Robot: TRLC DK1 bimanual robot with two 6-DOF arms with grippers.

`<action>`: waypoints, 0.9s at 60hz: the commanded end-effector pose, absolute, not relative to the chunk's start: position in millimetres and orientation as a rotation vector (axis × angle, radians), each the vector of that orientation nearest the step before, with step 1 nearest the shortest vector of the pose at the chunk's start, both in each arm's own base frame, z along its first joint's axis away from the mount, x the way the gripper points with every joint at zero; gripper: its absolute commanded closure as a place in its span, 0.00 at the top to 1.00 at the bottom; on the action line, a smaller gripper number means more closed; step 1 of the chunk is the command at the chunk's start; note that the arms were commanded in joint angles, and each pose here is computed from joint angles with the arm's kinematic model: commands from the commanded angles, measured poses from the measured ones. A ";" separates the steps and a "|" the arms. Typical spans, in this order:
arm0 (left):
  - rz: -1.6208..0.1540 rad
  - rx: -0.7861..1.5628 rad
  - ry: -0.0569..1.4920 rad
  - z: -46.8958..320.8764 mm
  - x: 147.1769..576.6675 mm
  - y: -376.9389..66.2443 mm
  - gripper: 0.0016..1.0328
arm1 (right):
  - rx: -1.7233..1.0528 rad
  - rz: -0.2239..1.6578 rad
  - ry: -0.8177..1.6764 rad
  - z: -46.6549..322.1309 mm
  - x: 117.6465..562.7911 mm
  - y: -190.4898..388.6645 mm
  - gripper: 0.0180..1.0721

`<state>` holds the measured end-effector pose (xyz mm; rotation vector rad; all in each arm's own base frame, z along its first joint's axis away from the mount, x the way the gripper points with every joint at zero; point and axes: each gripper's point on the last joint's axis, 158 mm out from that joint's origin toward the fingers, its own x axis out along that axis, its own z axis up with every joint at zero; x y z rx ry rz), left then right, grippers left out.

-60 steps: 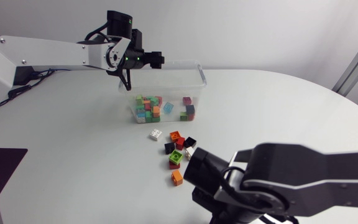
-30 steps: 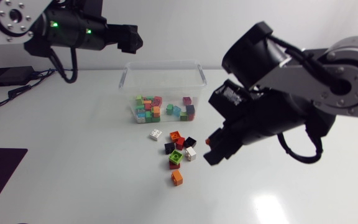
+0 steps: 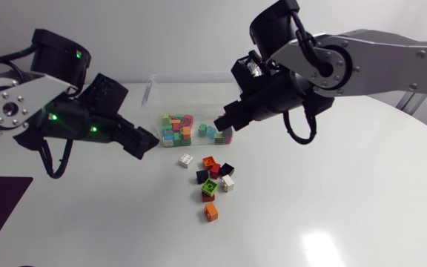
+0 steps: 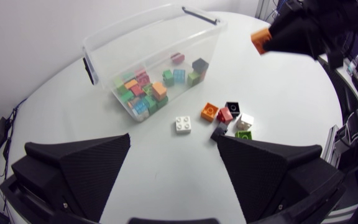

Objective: Place the duplo bricks in the container

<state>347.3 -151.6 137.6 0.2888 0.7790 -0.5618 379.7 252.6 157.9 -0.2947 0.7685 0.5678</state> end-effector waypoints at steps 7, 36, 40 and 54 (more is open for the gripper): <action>-0.613 0.338 0.809 101.2 329.7 -150.5 0.94 | -0.262 0.537 0.701 167.6 420.8 258.7 0.34; -0.678 0.374 0.930 12.1 326.1 -172.5 0.94 | -0.211 0.508 0.557 181.3 491.4 280.5 0.35; -0.678 0.372 0.926 6.8 329.1 -174.3 0.94 | -0.211 0.508 0.548 183.5 499.8 286.8 0.35; -0.657 0.342 0.892 -13.4 345.1 -179.7 0.94 | -0.220 0.486 0.532 177.0 525.3 302.4 0.42</action>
